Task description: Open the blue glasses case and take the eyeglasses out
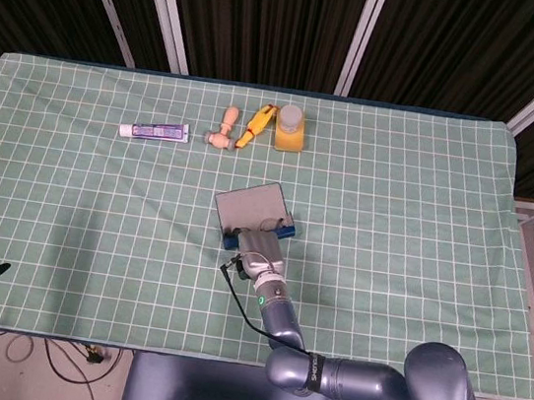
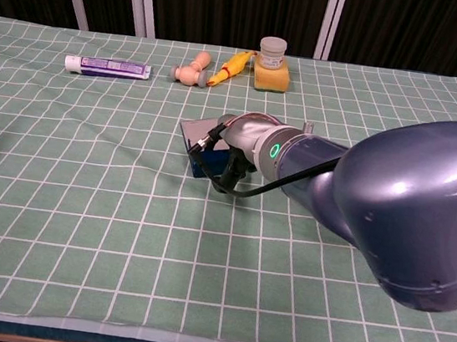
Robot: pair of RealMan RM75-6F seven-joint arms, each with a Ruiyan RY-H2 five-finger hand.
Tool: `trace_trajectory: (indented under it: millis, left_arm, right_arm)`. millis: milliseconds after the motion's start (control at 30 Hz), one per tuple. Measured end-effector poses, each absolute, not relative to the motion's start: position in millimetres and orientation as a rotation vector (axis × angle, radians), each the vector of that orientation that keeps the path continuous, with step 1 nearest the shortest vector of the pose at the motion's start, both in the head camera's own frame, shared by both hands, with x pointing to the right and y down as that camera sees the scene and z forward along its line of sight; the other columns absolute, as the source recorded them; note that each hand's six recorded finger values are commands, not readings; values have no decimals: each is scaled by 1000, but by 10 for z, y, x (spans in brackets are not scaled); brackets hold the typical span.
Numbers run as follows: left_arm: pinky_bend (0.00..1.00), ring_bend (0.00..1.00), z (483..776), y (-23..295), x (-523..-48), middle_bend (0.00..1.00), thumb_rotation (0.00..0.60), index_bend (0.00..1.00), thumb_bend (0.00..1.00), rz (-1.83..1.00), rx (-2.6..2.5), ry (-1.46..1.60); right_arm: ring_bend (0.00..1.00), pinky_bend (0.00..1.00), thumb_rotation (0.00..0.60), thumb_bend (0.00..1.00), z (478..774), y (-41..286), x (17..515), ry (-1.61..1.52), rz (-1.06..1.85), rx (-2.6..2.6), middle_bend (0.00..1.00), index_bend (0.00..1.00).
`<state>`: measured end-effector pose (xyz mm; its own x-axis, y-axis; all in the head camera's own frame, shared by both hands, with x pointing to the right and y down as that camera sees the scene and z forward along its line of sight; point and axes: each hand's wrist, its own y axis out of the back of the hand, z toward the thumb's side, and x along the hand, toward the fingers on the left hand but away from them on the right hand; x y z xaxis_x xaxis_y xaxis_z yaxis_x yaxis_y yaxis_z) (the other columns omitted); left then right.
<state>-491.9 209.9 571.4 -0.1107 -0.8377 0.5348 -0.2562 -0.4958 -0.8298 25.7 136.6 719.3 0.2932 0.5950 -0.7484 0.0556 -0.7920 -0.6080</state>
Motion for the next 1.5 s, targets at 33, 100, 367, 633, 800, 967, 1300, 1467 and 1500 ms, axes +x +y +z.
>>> trace_trajectory:
  millis: [33,100,367,633,800,967,1300,1467,1500]
  left_arm:
    - [0,0,5714,2099,-4920,0,600,0,0,-1645,-1700,1204]
    - [0,0,5713,2098,-4921,0,600,0,0,-1645,-1700,1205]
    - [0,0,5710,2100,-4931,0,600,0,0,-1649,-1702,1213]
    - [0,0,5706,2096,-4939,0,600,0,0,-1652,-1699,1219]
    - [0,0,5694,2092,-4964,0,600,0,0,-1657,-1694,1241]
    - [0,0,5689,2091,-4964,0,600,0,0,-1657,-1691,1240]
    - [0,0,5688,2090,-4966,0,600,0,0,-1658,-1689,1241]
    - [0,0,5682,2093,-4971,0,600,0,0,-1658,-1691,1247]
    - [0,0,5682,2093,-4971,0,600,0,0,-1658,-1692,1248]
  right_arm:
    - [960,911,600,502,7180,1377,251,-574,1514,-2099,908,361]
    - [961,911,600,501,7147,1399,247,-561,1508,-2106,909,398]
    - [972,911,600,501,7057,1484,404,-469,1553,-2077,923,499]
    - [972,911,600,501,6967,1492,884,-402,1670,-1981,923,511]
    - [972,911,600,502,6924,1458,1269,-364,1755,-1884,923,525]
    - [972,911,600,432,6898,1416,1619,-347,1835,-1800,923,526]
    - [978,911,600,301,6873,1504,1831,-282,1918,-1795,926,435]
    - [981,911,600,301,6868,1525,1824,-254,1924,-1793,929,432]
    - [981,911,600,301,6867,1528,1832,-247,1929,-1788,929,432]
